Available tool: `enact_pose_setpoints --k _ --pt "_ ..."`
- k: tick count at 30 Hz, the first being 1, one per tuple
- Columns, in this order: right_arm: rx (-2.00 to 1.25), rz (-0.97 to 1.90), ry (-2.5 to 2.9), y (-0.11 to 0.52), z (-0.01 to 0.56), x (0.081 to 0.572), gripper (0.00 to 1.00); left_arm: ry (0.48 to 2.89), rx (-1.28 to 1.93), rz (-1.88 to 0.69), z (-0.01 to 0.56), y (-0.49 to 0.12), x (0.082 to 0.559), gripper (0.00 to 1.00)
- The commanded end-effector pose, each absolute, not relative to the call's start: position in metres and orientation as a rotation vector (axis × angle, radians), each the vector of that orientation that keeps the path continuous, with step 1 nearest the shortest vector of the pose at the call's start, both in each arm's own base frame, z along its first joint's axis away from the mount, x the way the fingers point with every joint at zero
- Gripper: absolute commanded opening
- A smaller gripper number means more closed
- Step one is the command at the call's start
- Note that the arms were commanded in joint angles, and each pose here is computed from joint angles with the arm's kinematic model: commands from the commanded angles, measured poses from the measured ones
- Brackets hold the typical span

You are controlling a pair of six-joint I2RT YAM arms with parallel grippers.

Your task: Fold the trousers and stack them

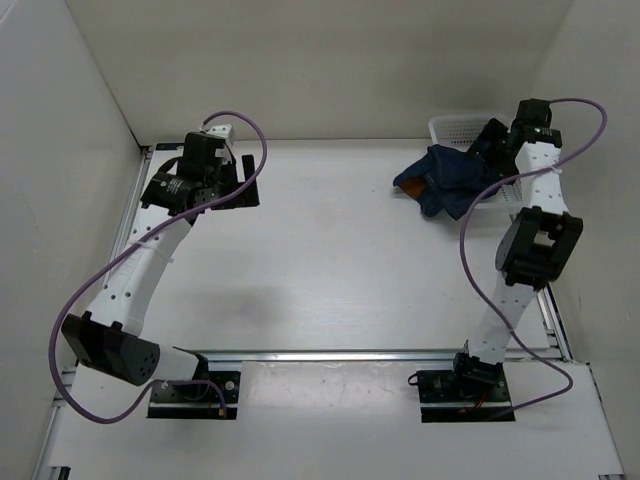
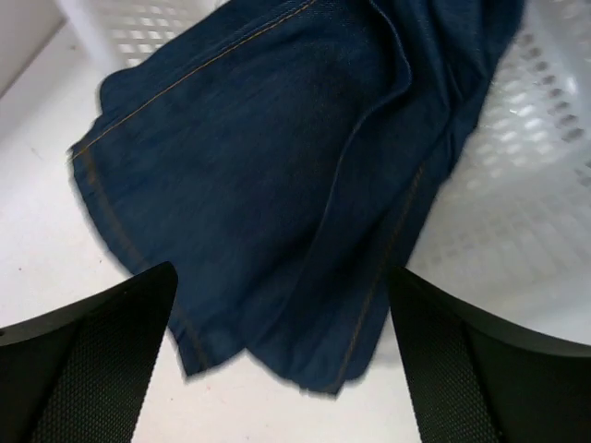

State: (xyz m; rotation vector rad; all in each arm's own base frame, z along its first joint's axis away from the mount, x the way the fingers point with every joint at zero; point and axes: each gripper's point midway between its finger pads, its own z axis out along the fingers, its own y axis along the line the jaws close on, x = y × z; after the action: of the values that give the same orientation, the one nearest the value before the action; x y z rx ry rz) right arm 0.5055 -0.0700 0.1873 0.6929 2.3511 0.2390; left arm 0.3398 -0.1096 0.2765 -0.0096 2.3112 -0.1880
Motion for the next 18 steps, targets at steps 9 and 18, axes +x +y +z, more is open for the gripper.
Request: enact_pose_setpoints --k 9,18 --pt "0.797 0.474 2.377 -0.068 0.147 0.552 0.46 2.3 -0.038 -0.136 0.281 -0.104 0.351 1.0" --pt "0.69 0.412 2.198 -0.072 0.249 0.539 0.0 2.308 -0.063 -0.131 0.28 -0.104 0.355 1.0"
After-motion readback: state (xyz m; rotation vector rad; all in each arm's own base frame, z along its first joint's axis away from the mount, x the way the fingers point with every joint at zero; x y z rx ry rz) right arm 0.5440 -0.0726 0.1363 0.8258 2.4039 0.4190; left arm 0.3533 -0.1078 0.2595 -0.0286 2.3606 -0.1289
